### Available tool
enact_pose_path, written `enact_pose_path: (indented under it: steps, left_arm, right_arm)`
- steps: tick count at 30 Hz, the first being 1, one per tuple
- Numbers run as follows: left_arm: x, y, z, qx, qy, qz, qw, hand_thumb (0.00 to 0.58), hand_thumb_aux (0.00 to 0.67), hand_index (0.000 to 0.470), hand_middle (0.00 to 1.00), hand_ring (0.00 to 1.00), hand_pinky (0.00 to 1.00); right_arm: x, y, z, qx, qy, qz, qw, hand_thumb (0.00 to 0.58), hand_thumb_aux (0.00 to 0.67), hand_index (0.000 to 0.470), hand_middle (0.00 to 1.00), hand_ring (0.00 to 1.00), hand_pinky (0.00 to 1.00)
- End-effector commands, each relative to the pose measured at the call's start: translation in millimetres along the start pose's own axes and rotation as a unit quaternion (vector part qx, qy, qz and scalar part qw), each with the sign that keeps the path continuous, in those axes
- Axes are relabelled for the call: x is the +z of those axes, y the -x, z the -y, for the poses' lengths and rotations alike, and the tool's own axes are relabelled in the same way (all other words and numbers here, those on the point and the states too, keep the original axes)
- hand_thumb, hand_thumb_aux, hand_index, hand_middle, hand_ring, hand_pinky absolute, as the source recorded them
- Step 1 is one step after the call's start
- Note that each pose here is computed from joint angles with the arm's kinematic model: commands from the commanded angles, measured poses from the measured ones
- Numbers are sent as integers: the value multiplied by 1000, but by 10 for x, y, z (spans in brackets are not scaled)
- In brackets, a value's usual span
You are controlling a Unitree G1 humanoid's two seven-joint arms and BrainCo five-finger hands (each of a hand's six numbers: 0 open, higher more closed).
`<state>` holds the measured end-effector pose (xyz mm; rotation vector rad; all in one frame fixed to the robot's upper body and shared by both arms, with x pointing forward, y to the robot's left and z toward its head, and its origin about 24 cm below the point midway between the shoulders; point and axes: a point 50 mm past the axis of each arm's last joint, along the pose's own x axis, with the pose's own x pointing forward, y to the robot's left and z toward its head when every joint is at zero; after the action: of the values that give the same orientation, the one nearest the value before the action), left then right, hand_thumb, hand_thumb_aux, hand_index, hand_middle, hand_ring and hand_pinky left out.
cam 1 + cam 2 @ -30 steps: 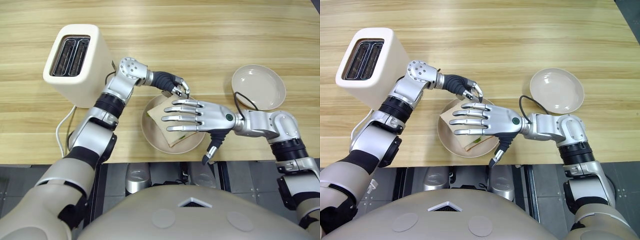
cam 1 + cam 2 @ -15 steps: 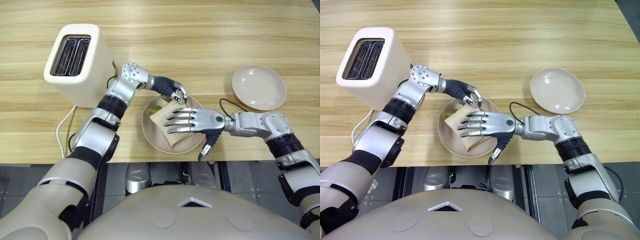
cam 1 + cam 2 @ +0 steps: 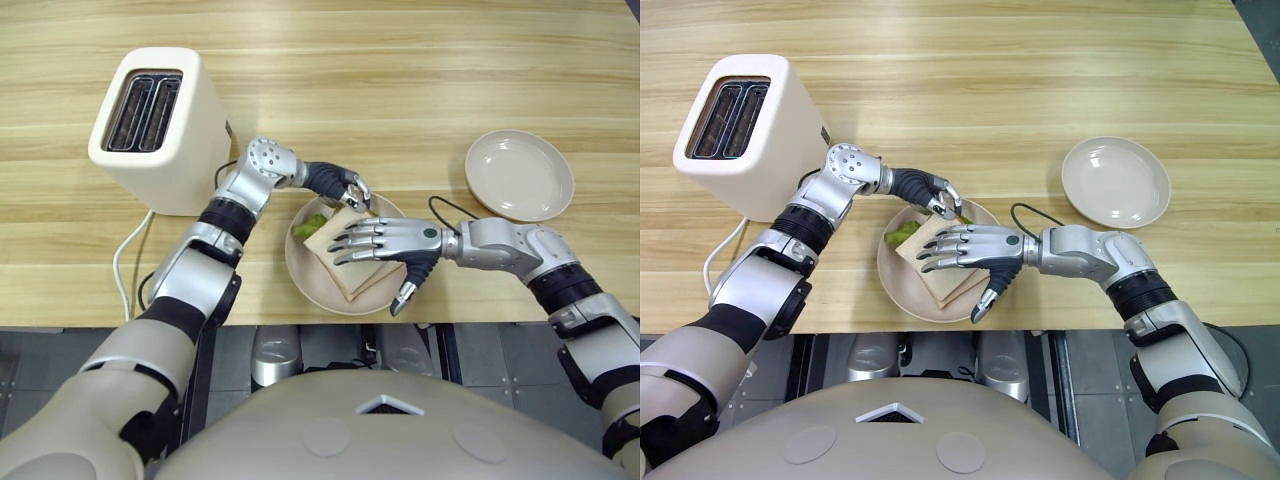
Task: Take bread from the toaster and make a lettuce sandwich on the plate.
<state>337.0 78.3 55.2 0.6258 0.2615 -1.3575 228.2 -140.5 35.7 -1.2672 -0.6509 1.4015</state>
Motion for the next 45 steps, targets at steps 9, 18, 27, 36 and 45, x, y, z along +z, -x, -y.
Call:
enact_pose_path:
  steps: [9, 18, 27, 36, 45]
  left_arm:
    - [556, 770, -952, 418, -88, 52, 902, 0, 0, 0, 553, 553, 553]
    - [531, 972, -886, 455, -35, 138, 879, 0, 0, 0, 537, 537, 537]
    - [160, 1107, -487, 485, 66, 192, 851, 0, 0, 0, 537, 537, 537]
    - [-151, 1076, -135, 497, 160, 206, 828, 0, 0, 0, 541, 541, 541]
    - [-155, 954, 43, 484, 172, 217, 830, 0, 0, 0, 565, 565, 565]
  right_arm:
    - [-17, 54, -355, 89, -54, -37, 994, 0, 0, 0, 0, 0, 0]
    - [-177, 31, -323, 32, -90, -86, 992, 0, 0, 0, 224, 224, 224]
    - [-624, -177, -232, -73, -154, -197, 965, 541, 497, 341, 1000, 1000, 1000]
    - [-870, -199, 104, -195, -98, -257, 941, 579, 638, 438, 1000, 1000, 1000]
    - [-744, -6, 715, -461, -77, -146, 872, 580, 670, 460, 1000, 1000, 1000]
